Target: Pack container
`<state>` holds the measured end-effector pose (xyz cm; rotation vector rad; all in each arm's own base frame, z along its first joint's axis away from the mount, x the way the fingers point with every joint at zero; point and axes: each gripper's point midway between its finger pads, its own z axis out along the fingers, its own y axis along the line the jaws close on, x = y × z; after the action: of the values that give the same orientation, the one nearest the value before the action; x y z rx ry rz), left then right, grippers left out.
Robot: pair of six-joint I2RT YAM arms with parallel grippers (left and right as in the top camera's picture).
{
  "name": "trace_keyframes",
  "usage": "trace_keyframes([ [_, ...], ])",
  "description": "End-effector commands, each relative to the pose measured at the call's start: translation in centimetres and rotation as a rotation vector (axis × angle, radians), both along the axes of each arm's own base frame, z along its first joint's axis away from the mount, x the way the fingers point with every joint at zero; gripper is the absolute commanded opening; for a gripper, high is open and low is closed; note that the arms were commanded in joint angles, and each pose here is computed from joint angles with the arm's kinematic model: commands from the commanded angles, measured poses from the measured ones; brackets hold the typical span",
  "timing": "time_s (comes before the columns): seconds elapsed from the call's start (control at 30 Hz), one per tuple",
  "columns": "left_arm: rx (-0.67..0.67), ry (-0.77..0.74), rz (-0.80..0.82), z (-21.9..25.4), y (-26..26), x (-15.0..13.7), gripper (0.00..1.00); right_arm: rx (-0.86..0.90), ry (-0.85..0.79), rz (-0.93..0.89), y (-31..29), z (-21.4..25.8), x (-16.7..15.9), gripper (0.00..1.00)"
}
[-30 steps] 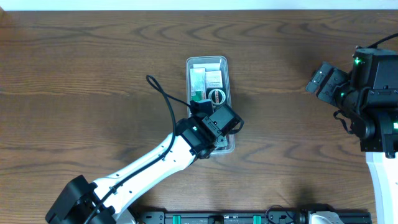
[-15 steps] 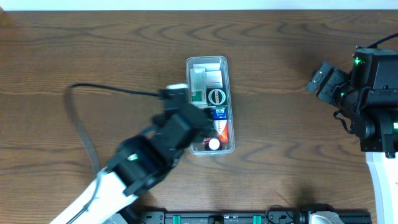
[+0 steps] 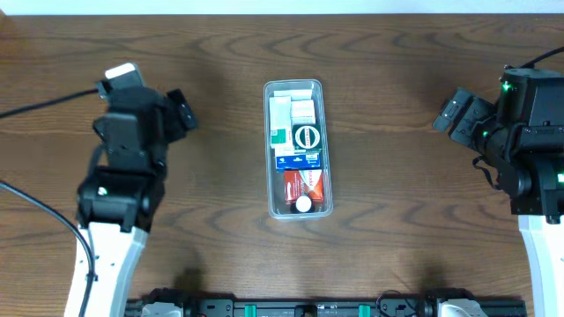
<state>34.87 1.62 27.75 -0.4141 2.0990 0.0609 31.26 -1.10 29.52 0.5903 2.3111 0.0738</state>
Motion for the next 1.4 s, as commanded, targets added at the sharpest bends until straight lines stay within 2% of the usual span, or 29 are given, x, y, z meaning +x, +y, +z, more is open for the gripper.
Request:
trace_keyframes([
  [0.0,-0.032,0.005,-0.155,0.2,-1.6,0.4,0.98,-0.005,-0.001,-0.012,-0.4,0.1,0.0,0.99],
  [0.3,-0.041,0.103,-0.162,-1.8,-1.7,-0.9,0.98,-0.005,-0.001,-0.012,-0.4,0.1,0.0,0.99],
  [0.5,-0.039,0.108,-0.16,-1.9,-1.6,-0.9,0.98,-0.005,-0.001,-0.011,-0.4,0.1,0.0,0.99],
  [0.7,-0.043,0.101,-0.166,-1.4,-1.7,-2.8,0.98,-0.005,-0.001,-0.011,-0.4,0.1,0.0,0.99],
  [0.83,-0.043,0.014,-0.178,-0.1,-1.8,-4.0,0.98,-0.005,-0.001,-0.012,-0.4,0.1,0.0,0.99],
  [1.07,0.07,-0.312,-0.228,3.2,-1.7,-5.6,0.98,-0.005,-0.001,-0.012,-0.4,0.1,0.0,0.99],
  [1.2,0.079,-0.418,-0.225,1.6,-1.7,-7.1,0.98,-0.005,-0.001,-0.012,-0.4,0.1,0.0,0.99],
  [1.37,0.083,-0.474,-0.222,-2.1,-1.6,-8.8,0.98,-0.005,-0.001,-0.012,-0.4,0.1,0.0,0.99],
])
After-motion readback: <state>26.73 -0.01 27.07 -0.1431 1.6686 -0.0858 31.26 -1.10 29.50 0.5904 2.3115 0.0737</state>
